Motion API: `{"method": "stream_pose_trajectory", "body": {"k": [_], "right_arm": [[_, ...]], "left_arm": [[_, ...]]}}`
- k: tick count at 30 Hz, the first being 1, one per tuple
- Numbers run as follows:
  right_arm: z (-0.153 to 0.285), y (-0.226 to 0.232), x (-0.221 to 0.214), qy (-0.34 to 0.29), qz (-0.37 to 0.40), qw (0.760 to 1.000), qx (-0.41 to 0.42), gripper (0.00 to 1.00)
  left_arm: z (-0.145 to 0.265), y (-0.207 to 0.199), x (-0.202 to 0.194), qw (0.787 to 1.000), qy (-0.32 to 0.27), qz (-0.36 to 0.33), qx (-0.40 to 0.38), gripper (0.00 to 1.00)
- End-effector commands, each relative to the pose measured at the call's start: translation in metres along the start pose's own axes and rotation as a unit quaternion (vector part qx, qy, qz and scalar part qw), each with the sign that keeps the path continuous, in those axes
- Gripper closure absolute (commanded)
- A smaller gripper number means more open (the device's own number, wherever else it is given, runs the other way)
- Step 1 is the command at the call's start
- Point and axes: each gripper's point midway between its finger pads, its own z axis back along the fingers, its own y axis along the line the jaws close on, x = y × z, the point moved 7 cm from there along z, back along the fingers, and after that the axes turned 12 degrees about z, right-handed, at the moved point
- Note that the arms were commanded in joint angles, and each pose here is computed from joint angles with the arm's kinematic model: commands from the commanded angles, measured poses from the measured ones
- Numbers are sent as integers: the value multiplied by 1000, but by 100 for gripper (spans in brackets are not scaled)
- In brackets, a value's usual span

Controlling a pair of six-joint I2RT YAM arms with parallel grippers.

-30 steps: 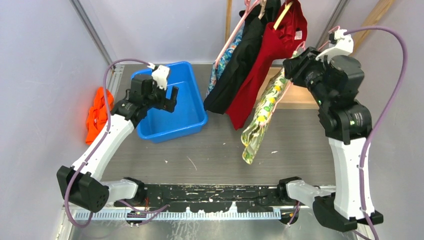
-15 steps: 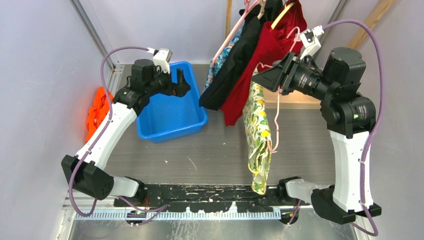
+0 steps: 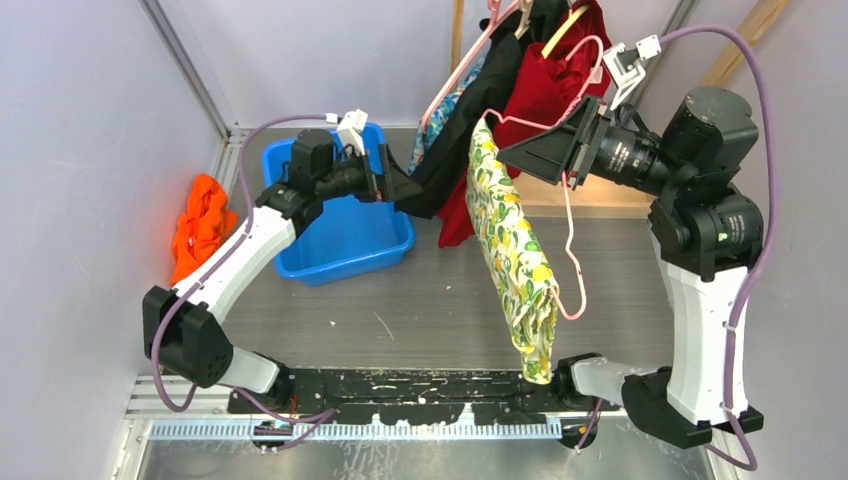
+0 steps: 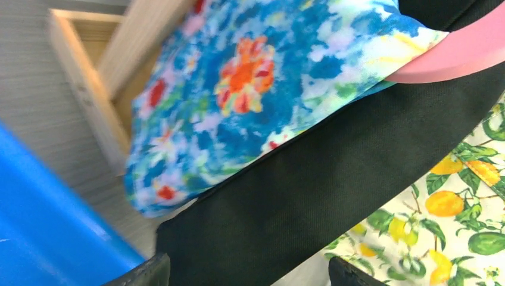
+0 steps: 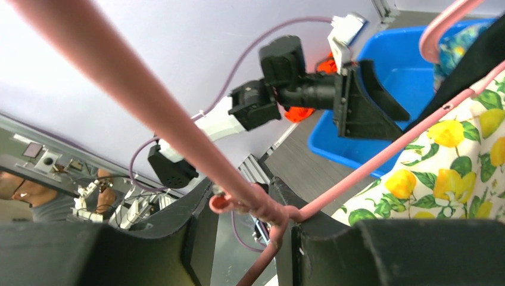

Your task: Remove the skirt from the hanger

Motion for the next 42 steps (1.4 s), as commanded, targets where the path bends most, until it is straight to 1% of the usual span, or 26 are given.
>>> {"method": "stream_pose_trajectory", "body": {"k": [1,3,5,7,12,17,20,23,29,34,42], "right_arm": [[18,39,17,-36,59,996,54,99],[19,41,17,-38,60,996,53,99],[20,40,16,-42,66,996,47,99],[18,37,15,-43,66,996,46,99],[17,38,17,-41,70,995,57,99],[21,46,20,-43,76,994,65,99],[24,50,21,-46,80,993,68,99],[25,53,20,-46,77,993,74,99],[30,62,22,-52,79,992,87,99],[34,67,22,-58,86,990,92,99],[35,68,20,-57,87,990,93,99]], "left_arm": [[-12,-46,-8,989,14,64,-136,1],[-17,-56,-17,983,37,79,-159,1],[-21,-66,-28,981,55,77,-170,1],[-21,-71,-34,981,59,67,-173,1],[-17,-74,-30,982,30,65,-175,1],[-10,-91,-21,974,12,87,-211,1],[-1,-100,-16,973,0,78,-218,1],[3,-99,-18,973,-6,71,-220,1],[-4,-98,-19,967,-10,70,-243,1],[-18,-102,-21,964,-2,56,-260,0],[-36,-106,-20,959,2,54,-278,1]]}}
